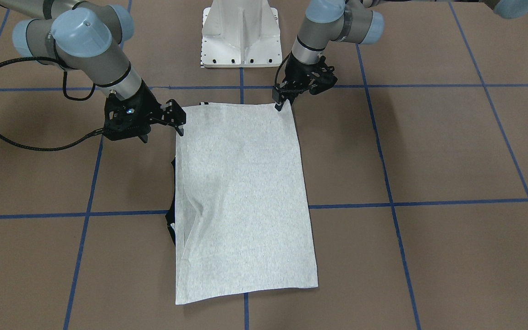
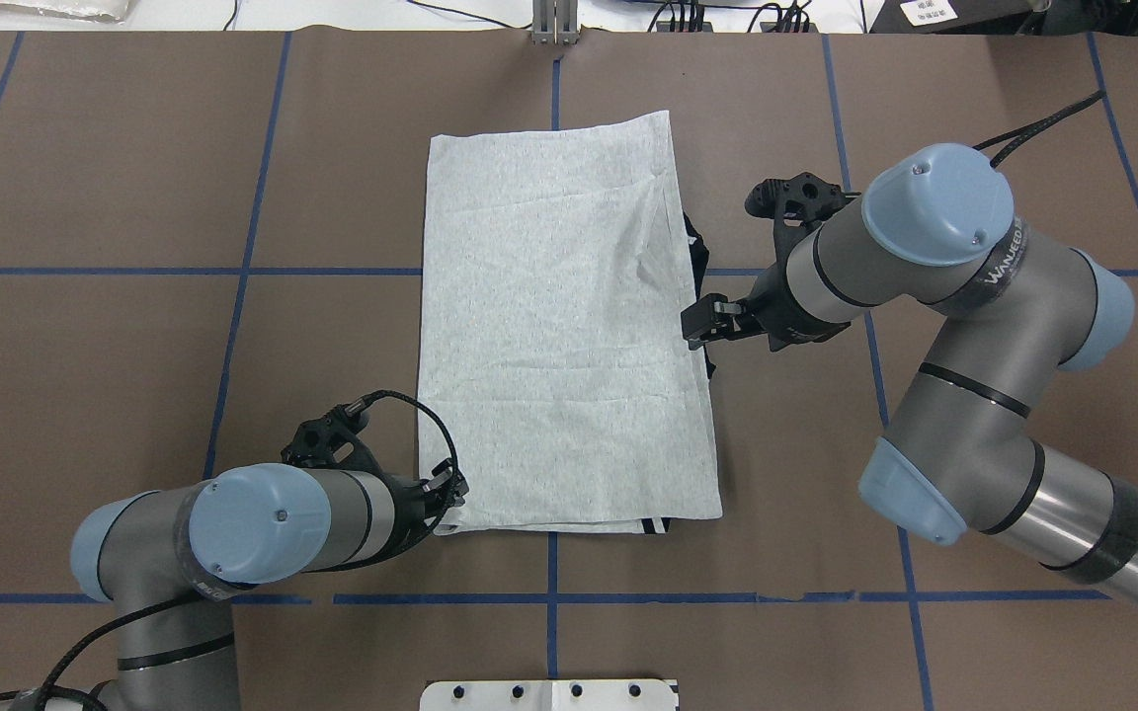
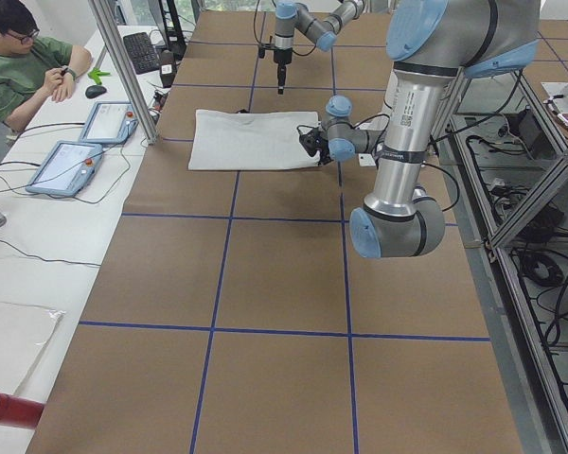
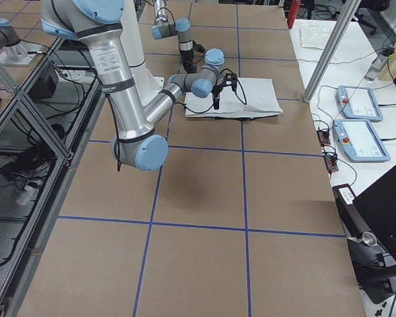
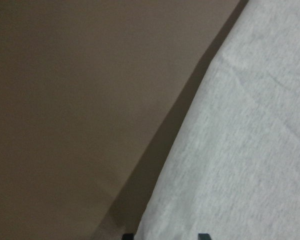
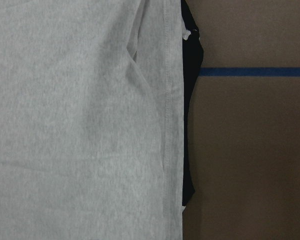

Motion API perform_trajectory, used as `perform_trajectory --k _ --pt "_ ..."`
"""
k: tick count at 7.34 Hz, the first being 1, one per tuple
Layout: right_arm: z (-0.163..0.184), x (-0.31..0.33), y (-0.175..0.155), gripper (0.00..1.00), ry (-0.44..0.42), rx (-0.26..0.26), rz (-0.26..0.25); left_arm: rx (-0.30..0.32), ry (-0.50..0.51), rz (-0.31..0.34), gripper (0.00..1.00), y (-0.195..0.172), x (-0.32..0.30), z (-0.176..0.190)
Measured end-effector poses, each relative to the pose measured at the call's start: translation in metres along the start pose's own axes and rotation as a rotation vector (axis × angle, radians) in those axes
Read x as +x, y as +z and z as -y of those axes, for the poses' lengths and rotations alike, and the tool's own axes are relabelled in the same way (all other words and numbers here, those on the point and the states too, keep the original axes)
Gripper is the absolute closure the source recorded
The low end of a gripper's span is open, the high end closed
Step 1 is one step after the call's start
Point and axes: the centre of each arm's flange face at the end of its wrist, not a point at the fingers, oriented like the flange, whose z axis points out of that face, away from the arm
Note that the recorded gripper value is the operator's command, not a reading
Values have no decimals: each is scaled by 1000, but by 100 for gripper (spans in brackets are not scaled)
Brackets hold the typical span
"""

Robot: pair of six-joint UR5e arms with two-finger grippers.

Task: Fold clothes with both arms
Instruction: 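Move the right gripper to the shirt's near corner beside the left gripper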

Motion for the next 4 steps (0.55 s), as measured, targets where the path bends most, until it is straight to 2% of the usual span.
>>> perform_trajectory --k 4 --pt "0 0 0 0 0 0 0 -3 1 -2 96 -1 2 0"
